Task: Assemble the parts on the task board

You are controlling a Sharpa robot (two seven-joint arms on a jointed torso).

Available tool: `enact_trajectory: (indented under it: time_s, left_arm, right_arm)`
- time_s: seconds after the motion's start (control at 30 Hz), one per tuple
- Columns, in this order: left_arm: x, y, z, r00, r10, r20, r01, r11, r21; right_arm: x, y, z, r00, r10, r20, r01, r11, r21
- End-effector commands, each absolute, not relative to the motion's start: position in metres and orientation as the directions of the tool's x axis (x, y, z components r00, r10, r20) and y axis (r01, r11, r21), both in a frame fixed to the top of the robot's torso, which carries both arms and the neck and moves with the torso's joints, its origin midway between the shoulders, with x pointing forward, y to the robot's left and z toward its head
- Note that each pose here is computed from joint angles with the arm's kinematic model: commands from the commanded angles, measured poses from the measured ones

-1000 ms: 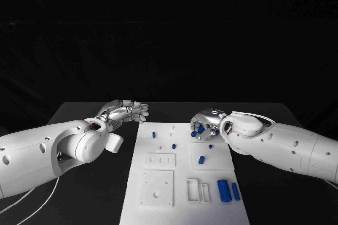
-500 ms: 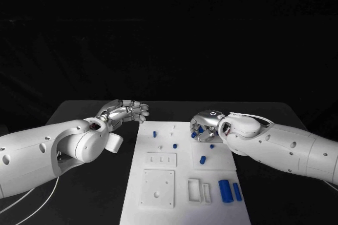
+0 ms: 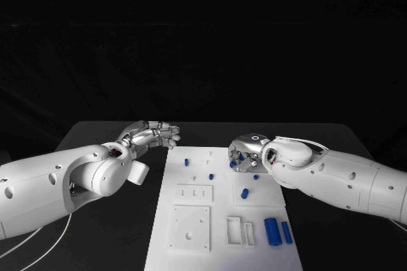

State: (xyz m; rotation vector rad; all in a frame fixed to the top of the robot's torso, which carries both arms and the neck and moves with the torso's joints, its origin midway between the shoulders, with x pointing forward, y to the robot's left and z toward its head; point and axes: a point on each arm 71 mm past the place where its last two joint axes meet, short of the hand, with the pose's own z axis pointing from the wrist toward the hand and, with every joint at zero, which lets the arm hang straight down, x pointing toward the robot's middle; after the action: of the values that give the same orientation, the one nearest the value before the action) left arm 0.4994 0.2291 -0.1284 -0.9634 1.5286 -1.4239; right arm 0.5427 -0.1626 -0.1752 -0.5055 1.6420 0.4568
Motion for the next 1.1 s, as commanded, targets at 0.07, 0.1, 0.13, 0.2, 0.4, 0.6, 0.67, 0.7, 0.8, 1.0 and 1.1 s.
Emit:
enact_trajectory:
  time_s: [0.07, 0.1, 0.13, 0.2, 0.4, 0.6, 0.67, 0.7, 0.8, 1.0, 1.1]
  left_arm:
    - [0.499, 0.226, -0.127, -0.391, -0.918, -0.064, 0.006, 0.067, -0.998]
    - [0.499, 0.226, -0.127, -0.392, -0.918, -0.064, 0.006, 0.067, -0.998]
    - [0.500, 0.225, -0.127, -0.392, -0.918, -0.064, 0.006, 0.067, -0.998]
    - [0.500, 0.225, -0.127, -0.391, -0.918, -0.064, 0.005, 0.068, -0.998]
    - [0.500, 0.227, -0.127, -0.384, -0.921, -0.066, 0.000, 0.072, -0.997]
    - [0.501, 0.229, -0.127, -0.377, -0.924, -0.066, -0.002, 0.072, -0.997]
    - [0.501, 0.230, -0.127, -0.374, -0.925, -0.065, -0.002, 0.071, -0.997]
    - [0.501, 0.230, -0.127, -0.370, -0.927, -0.065, -0.001, 0.070, -0.998]
    - [0.502, 0.230, -0.126, -0.355, -0.933, -0.064, 0.010, 0.064, -0.998]
    - [0.502, 0.228, -0.126, -0.350, -0.935, -0.058, 0.017, 0.055, -0.998]
    - [0.502, 0.228, -0.125, -0.349, -0.936, -0.056, 0.020, 0.052, -0.998]
  right_arm:
    - [0.539, -0.162, -0.182, -0.120, -0.082, -0.989, -0.560, 0.829, -0.001]
    - [0.539, -0.162, -0.181, -0.115, -0.078, -0.990, -0.558, 0.830, 0.000]
    - [0.538, -0.162, -0.180, -0.110, -0.073, -0.991, -0.557, 0.831, 0.001]
    - [0.538, -0.162, -0.179, -0.103, -0.061, -0.993, -0.552, 0.834, 0.006]
    - [0.538, -0.162, -0.171, -0.054, -0.034, -0.998, -0.544, 0.839, 0.001]
    - [0.541, -0.161, -0.165, -0.003, 0.012, -1.000, -0.518, 0.855, 0.012]
    - [0.541, -0.159, -0.161, 0.028, 0.039, -0.999, -0.509, 0.861, 0.019]
    - [0.542, -0.157, -0.159, 0.040, 0.050, -0.998, -0.507, 0.862, 0.023]
    - [0.544, -0.149, -0.153, 0.064, 0.080, -0.995, -0.497, 0.867, 0.038]
    - [0.548, -0.140, -0.149, 0.088, 0.102, -0.991, -0.495, 0.867, 0.046]
    - [0.549, -0.135, -0.148, 0.092, 0.112, -0.989, -0.497, 0.866, 0.051]
